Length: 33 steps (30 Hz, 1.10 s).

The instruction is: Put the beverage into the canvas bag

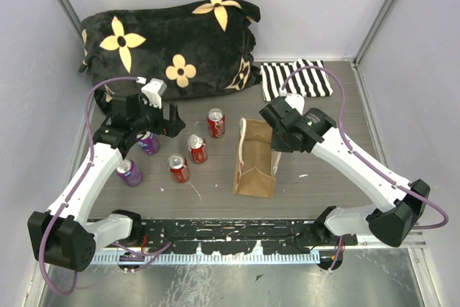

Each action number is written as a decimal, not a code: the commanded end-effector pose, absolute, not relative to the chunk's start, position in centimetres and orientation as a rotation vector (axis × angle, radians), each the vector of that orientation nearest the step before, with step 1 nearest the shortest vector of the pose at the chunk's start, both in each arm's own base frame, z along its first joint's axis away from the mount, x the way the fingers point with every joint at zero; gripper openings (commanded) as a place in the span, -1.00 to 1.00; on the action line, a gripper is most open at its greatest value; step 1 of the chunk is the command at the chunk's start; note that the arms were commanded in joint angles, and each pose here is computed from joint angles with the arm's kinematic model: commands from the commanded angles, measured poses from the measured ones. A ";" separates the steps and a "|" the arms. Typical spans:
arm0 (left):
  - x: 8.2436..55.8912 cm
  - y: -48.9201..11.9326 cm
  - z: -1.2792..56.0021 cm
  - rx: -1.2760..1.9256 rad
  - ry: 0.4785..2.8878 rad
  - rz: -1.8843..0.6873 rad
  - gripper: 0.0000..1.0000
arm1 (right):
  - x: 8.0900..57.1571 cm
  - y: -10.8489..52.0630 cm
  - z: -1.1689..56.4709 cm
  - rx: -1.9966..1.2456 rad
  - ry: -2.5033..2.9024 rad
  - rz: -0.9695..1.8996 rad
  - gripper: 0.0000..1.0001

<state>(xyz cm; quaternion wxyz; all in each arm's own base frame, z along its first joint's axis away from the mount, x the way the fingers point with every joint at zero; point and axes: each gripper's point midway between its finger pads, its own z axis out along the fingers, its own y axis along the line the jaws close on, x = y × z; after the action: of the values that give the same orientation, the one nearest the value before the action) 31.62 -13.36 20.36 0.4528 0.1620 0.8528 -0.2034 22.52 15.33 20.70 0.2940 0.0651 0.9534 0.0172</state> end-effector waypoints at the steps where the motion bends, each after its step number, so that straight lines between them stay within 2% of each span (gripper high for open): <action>1: 32.0 -13.9 20.4 0.405 2.095 -0.515 0.96 | 22.4 16.1 20.1 0.187 2.543 0.098 -0.73; 11: 32.5 -14.9 20.6 0.433 2.087 -0.544 0.96 | 23.8 16.3 19.6 0.190 2.507 0.059 -0.63; 33: 33.2 -15.8 20.0 0.455 2.090 -0.557 0.96 | 26.9 18.0 21.3 0.101 2.428 0.058 -0.76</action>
<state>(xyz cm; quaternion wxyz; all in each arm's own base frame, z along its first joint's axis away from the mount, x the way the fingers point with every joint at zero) 32.15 -15.06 18.30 0.4251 0.1773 0.8612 -0.2149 24.89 16.65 18.85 0.3047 0.0423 0.9515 0.0003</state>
